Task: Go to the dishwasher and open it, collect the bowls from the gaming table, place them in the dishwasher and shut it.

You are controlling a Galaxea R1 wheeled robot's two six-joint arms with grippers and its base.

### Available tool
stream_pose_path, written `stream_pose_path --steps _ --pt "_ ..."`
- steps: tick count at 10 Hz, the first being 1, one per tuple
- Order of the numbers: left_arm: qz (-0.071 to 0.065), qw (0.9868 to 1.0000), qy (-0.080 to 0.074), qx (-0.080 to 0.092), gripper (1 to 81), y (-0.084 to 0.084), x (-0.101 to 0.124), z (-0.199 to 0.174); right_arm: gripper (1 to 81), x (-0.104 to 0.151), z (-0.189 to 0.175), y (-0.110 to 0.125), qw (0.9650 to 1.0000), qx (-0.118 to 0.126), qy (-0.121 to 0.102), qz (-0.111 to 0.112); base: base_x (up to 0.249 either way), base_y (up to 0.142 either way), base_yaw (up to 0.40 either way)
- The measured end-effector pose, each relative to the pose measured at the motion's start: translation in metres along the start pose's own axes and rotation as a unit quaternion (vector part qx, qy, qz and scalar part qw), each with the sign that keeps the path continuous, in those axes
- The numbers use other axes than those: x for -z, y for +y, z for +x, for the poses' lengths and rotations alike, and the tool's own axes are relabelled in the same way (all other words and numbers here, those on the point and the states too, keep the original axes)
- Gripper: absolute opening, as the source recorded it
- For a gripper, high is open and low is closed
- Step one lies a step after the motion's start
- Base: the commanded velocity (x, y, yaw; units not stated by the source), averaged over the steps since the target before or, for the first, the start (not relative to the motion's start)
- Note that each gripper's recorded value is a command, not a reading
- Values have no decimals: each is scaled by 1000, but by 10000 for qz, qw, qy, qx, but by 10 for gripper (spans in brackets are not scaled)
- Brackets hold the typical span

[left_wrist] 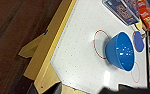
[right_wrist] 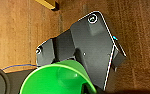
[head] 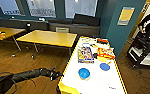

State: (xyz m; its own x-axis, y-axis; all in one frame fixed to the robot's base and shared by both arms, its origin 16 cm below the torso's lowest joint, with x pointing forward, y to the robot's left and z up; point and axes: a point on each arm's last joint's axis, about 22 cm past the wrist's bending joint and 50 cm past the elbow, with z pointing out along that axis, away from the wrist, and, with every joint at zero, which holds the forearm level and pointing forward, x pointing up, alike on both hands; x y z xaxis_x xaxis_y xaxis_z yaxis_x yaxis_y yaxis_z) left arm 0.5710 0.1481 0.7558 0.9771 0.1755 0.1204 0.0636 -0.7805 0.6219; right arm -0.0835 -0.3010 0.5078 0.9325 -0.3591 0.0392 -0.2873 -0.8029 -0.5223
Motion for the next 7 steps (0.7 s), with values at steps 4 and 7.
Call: stream_pose_path --steps 4,7 --pt "588 9977 133 -312 811 20 -23 -1 10 -3 4 2 10000 32 -30 -53 0 0 0" --pt "727 9959 280 -467 811 45 -44 -13 10 -4 4 5 9999 49 -31 -97 0 0 0"
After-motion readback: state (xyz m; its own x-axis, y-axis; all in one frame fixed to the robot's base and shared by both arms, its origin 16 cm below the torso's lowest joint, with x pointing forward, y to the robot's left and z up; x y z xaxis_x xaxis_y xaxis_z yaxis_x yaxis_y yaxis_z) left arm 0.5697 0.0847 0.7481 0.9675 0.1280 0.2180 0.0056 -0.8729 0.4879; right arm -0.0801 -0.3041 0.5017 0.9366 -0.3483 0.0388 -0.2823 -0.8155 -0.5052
